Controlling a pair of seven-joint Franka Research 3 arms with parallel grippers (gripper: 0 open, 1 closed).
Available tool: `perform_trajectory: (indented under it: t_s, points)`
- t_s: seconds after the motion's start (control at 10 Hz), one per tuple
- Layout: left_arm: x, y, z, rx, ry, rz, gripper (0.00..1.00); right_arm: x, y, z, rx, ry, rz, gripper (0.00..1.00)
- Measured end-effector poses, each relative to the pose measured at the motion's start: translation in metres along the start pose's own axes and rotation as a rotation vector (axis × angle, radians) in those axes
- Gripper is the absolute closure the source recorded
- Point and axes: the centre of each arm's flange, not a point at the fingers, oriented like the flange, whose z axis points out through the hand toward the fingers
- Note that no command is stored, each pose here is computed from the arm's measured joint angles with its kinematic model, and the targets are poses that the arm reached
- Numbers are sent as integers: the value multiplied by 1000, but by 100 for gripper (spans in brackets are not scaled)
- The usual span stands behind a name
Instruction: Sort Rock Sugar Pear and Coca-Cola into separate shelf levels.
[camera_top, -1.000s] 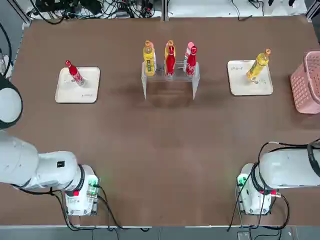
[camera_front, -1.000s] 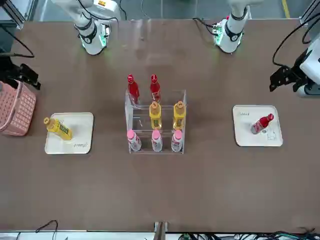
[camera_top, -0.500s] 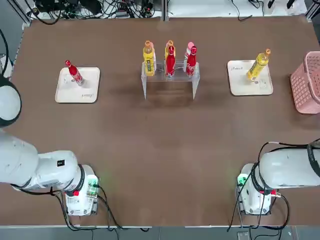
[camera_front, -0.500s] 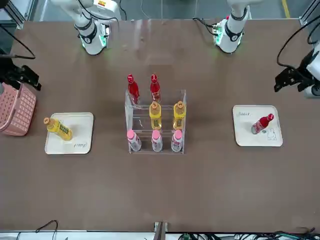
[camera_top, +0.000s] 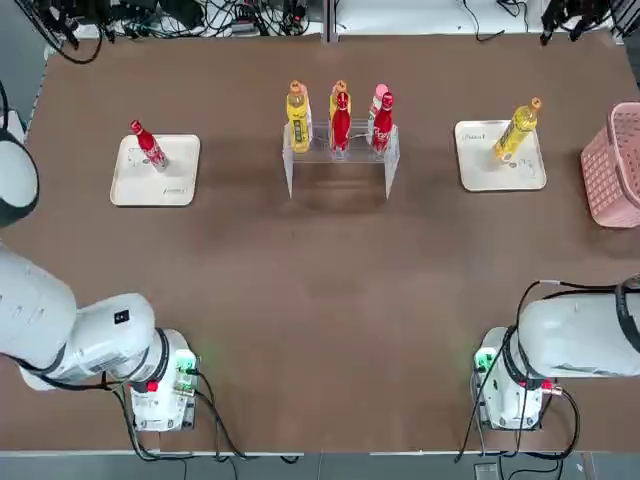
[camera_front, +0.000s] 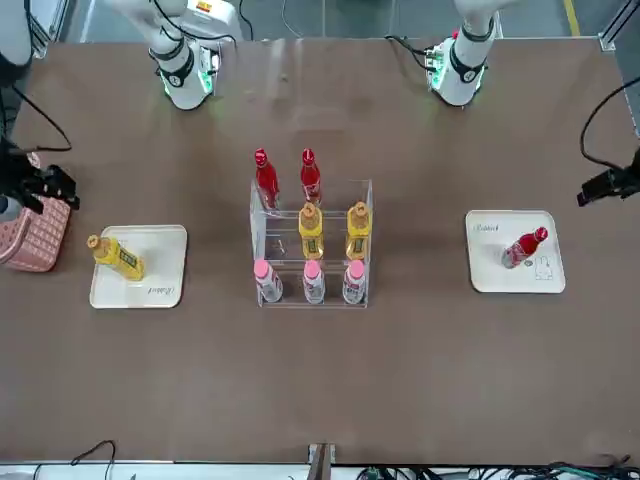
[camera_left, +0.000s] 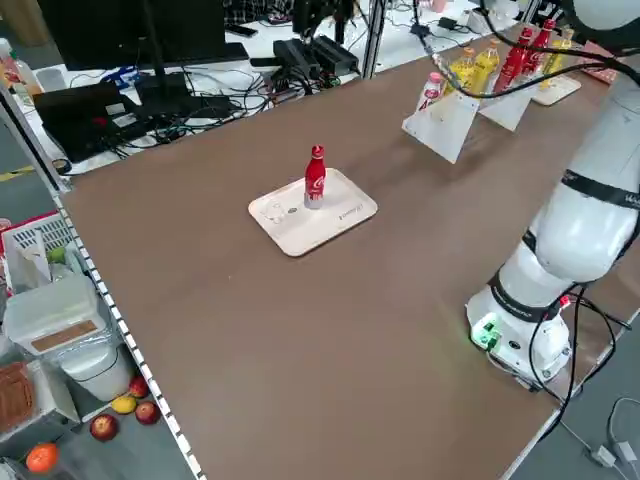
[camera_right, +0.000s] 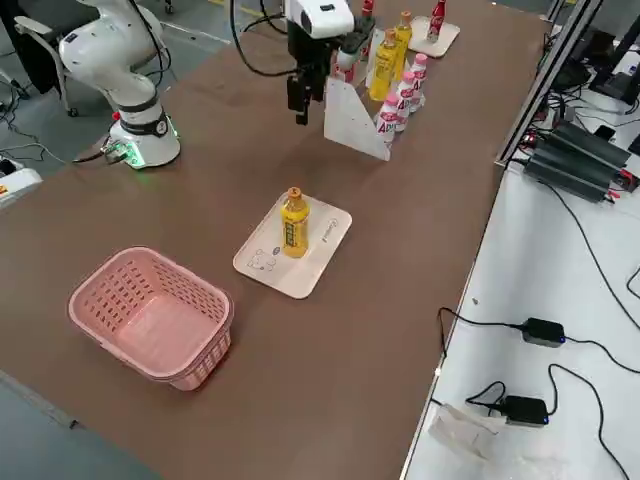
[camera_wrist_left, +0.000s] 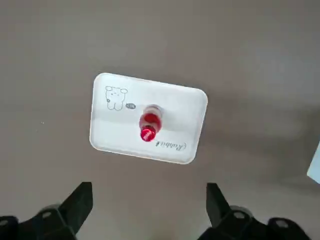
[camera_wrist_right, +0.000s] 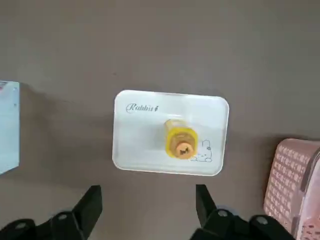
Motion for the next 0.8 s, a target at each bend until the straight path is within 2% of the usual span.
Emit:
perform_trajectory:
  t_s: [0.4,0.8]
  points:
    - [2,7,86,41,-36,29,0,-5,29,82,-7,22,50,15]
    - [0,-12,149,48,19,3,5,5,43,121,-10,34,71,15]
